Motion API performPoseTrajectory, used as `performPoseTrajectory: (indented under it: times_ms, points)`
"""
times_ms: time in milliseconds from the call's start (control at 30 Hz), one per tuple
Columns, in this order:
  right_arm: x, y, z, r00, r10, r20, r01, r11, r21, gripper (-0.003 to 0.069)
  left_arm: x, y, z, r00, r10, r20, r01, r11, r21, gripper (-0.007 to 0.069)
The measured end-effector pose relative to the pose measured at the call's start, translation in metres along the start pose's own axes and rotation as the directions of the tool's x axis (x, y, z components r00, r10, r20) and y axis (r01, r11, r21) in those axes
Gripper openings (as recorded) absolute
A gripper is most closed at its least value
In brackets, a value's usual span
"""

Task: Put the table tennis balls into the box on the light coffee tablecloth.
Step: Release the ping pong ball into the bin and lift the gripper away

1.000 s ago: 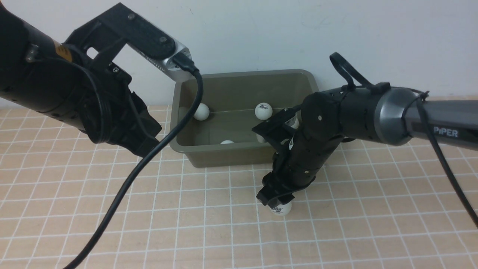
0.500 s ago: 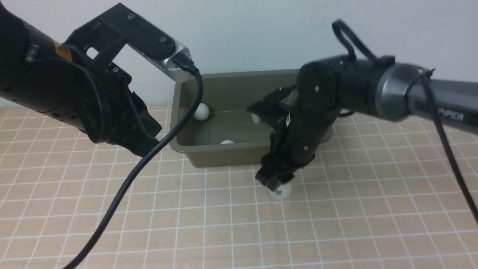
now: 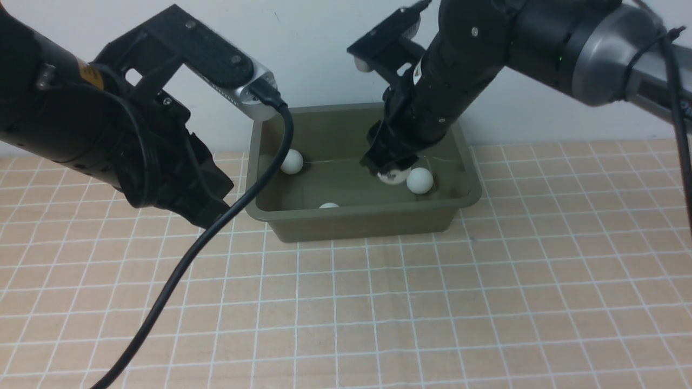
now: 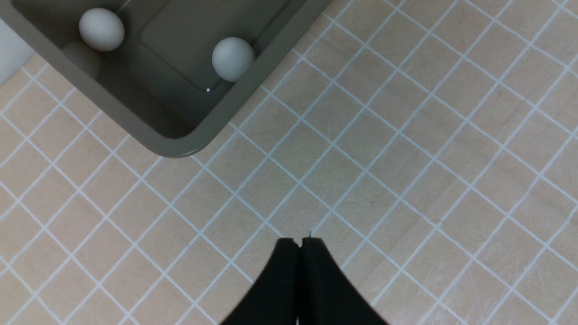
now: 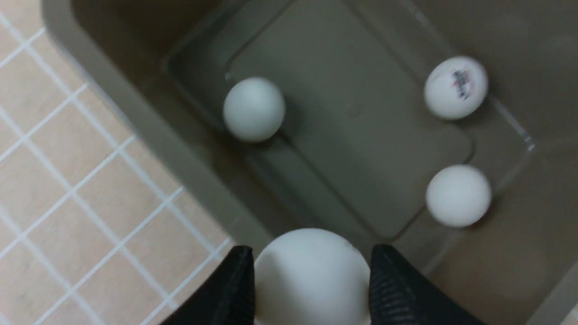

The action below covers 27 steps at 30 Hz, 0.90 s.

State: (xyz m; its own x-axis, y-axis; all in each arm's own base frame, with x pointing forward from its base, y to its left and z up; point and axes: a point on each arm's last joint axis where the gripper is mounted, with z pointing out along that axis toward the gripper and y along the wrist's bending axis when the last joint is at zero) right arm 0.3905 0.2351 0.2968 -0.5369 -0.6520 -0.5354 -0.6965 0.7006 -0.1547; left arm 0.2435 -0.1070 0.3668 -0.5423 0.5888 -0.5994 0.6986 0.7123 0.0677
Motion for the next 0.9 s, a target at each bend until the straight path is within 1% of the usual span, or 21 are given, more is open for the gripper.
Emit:
performPoseTrajectory:
  times_ms: [100,233,300,333,367,400,467,533,567,633,667,700,767,867,900]
  points:
    - [0.001,-0.014,0.013,0.999,0.01,0.037,-0.01,1.0,0.023,0.0304,0.0,0.0,0.0,1.0,-0.001,0.0,0.001,1.0,0.001,-0.0066]
    - [0.008,-0.029,0.034,0.998,0.053,0.043,-0.053,0.999,0.008,0.0307,0.0,0.0,0.0,1.0,-0.001,0.0,0.001,1.0,0.001,-0.0066]
    - [0.011,-0.035,0.044,0.996,0.075,0.056,-0.075,0.997,0.0,0.0356,0.0,0.0,0.0,1.0,-0.001,0.0,0.001,1.0,0.001,-0.0066]
    - [0.01,-0.035,0.045,0.995,0.076,0.061,-0.076,0.997,0.001,0.0363,0.0,0.0,0.0,1.0,-0.001,0.0,0.001,1.0,0.001,-0.0066]
    - [0.011,-0.038,0.048,0.994,0.082,0.072,-0.083,0.997,0.006,0.0433,0.0,0.0,0.0,1.0,-0.001,0.0,0.001,1.0,0.001,-0.0066]
    - [0.01,-0.039,0.048,0.993,0.082,0.083,-0.083,0.996,0.012,0.0468,0.0,0.0,0.0,1.0,-0.001,0.0,0.001,1.0,0.001,-0.0066]
    - [0.006,-0.042,0.044,0.993,0.064,0.1,-0.068,0.997,0.031,0.0511,0.0,0.0,0.0,1.0,-0.001,0.0,0.001,1.0,0.001,-0.0066]
    - [0.0,-0.045,0.033,0.993,0.038,0.115,-0.045,0.997,0.061,0.0529,0.0,0.0,0.0,1.0,-0.001,0.0,0.001,1.0,0.001,-0.0066]
    - [0.0,-0.046,0.032,0.993,0.031,0.114,-0.039,0.997,0.068,0.0529,0.0,0.0,0.0,1.0,-0.001,-0.001,0.001,1.0,0.002,-0.0066]
    - [-0.009,-0.053,0.003,0.993,-0.007,0.116,-0.008,0.992,0.125,0.0523,0.001,0.0,0.0,1.0,-0.001,-0.006,0.001,1.0,0.004,-0.0066]
    - [-0.01,-0.054,-0.002,0.993,-0.01,0.119,-0.006,0.991,0.137,0.0521,0.001,0.0,0.0,1.0,-0.001,-0.006,0.001,1.0,0.004,-0.0066]
    - [-0.016,-0.059,-0.032,0.992,-0.012,0.126,-0.012,0.982,0.186,0.05,0.001,-0.001,0.0,1.0,-0.001,-0.01,0.001,1.0,0.007,-0.0066]
    - [-0.02,-0.063,-0.065,0.989,-0.001,0.147,-0.035,0.969,0.243,0.0472,0.001,-0.001,0.0,1.0,0.0,-0.012,0.001,1.0,0.008,-0.0066]
    - [-0.024,-0.066,-0.124,0.973,0.039,0.23,-0.11,0.946,0.304,0.0405,0.001,-0.001,0.0,1.0,-0.004,-0.01,0.004,1.0,0.013,-0.0066]
    - [-0.024,-0.066,-0.147,0.961,0.059,0.272,-0.146,0.939,0.311,0.0367,0.0,-0.002,0.0,1.0,-0.008,-0.004,0.008,1.0,0.017,-0.0066]
